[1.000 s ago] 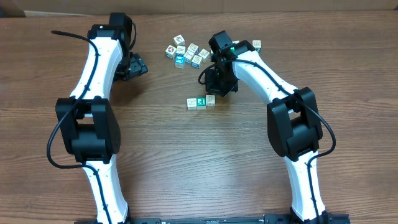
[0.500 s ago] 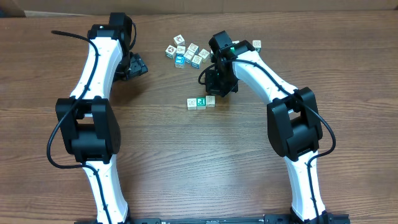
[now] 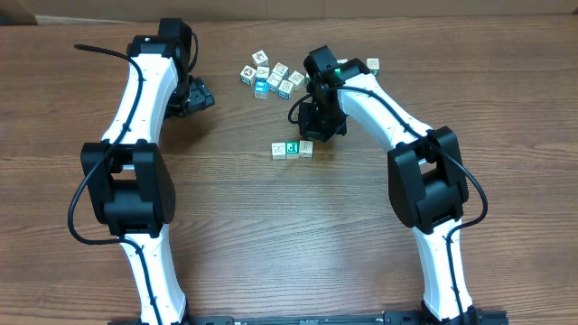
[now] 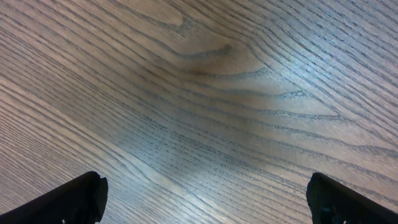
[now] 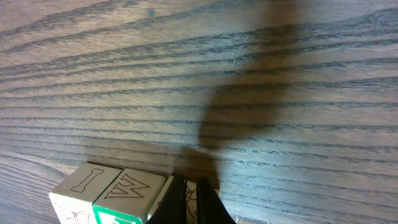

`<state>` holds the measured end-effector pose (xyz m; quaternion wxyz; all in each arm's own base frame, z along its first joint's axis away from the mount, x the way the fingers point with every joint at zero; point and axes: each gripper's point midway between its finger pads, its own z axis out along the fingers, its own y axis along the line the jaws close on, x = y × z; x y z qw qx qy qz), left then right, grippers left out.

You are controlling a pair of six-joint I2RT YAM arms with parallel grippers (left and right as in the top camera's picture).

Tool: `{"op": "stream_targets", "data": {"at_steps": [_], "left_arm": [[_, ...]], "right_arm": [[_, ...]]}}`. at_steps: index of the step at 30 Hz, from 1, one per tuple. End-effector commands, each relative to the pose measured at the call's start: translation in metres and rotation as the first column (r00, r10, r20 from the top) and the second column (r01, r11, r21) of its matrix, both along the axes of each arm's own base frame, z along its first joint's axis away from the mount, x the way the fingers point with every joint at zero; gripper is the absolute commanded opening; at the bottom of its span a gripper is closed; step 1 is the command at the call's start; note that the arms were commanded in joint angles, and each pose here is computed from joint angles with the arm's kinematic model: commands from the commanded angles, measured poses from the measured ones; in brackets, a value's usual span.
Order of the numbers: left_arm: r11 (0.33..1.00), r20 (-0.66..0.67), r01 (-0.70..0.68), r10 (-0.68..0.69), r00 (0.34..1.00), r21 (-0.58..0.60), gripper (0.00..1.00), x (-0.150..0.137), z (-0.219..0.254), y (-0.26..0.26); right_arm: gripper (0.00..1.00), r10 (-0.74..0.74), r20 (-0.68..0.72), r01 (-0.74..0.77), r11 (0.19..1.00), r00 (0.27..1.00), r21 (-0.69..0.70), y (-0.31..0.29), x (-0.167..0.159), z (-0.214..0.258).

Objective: Form a horizontal line

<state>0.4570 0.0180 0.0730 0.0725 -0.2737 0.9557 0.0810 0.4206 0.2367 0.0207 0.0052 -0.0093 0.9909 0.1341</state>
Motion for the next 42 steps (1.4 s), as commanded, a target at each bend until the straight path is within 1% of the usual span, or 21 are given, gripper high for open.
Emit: {"op": "stream_targets", "data": {"at_steps": [1,9,27,42], "left_arm": [[1.000,0.040,0.006,-0.006,0.999,0.009,1.00,0.005,0.015,0.000],[1.000,0.040,0.006,-0.006,0.999,0.009,1.00,0.005,0.015,0.000],[1.000,0.039,0.006,-0.006,0.999,0.009,1.00,0.005,0.015,0.000],[1.000,0.039,0.006,-0.007,0.999,0.009,1.00,0.005,0.015,0.000]], "right_arm": [[0.04,0.015,0.042,-0.016,1.000,0.999,0.017,0.005,0.005,0.012],[0.04,0.011,0.085,-0.012,1.000,0.996,0.018,0.007,0.015,0.013],[0.04,0.020,0.031,-0.020,1.000,0.999,-0.006,0.004,0.001,0.010],[0.04,0.020,0.035,-0.020,1.000,0.999,-0.005,0.004,0.002,0.010]]}}
